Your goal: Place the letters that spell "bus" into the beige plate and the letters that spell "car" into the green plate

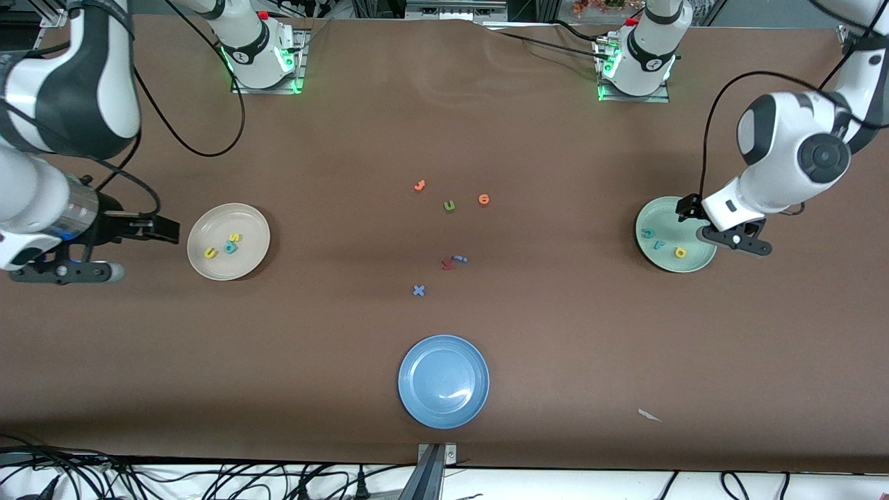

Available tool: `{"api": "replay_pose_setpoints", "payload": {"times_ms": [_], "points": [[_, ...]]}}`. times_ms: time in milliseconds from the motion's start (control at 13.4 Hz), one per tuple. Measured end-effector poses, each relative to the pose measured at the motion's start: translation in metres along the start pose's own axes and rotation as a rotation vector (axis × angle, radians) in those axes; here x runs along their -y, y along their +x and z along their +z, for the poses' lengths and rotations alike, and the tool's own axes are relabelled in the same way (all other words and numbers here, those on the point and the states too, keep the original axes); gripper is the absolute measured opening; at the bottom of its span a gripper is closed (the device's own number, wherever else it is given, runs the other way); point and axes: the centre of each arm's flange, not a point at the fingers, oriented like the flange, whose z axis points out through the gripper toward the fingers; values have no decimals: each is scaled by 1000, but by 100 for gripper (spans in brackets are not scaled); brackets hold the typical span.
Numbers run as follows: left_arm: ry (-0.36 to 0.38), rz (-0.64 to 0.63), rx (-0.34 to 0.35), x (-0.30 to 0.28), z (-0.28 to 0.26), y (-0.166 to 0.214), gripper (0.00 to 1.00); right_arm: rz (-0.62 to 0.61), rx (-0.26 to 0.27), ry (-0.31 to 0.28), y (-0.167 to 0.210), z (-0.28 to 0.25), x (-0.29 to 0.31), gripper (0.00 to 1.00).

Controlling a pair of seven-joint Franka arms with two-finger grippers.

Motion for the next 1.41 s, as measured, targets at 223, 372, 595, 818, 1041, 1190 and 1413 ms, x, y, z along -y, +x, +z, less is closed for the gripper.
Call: {"api": "replay_pose_setpoints", "payload": {"times_ms": [223, 372, 595, 818, 1041, 1190, 1413], "points": [[28, 14, -48, -12, -68, -8, 100, 11, -13, 52, 7, -7, -23, 100], [40, 22, -58, -17, -129, -7, 100, 6, -21, 69, 7, -13, -32, 99], [49, 23, -68, -20, -220, -6, 100, 6, -14, 79, 0, -23, -35, 99], [33, 0, -19, -15, -292, -22, 100, 18, -7, 30, -4, -24, -31, 98], [27, -45, -15, -13, -331, -30, 100, 28, 2, 14, -5, -19, -26, 99], [-4, -74, -6, -12, -325, -23, 100, 28, 4, 14, -5, -16, -26, 100], [-62, -150, 36, -3, -304, -14, 100, 22, 2, 15, -5, -16, -23, 100]]}}
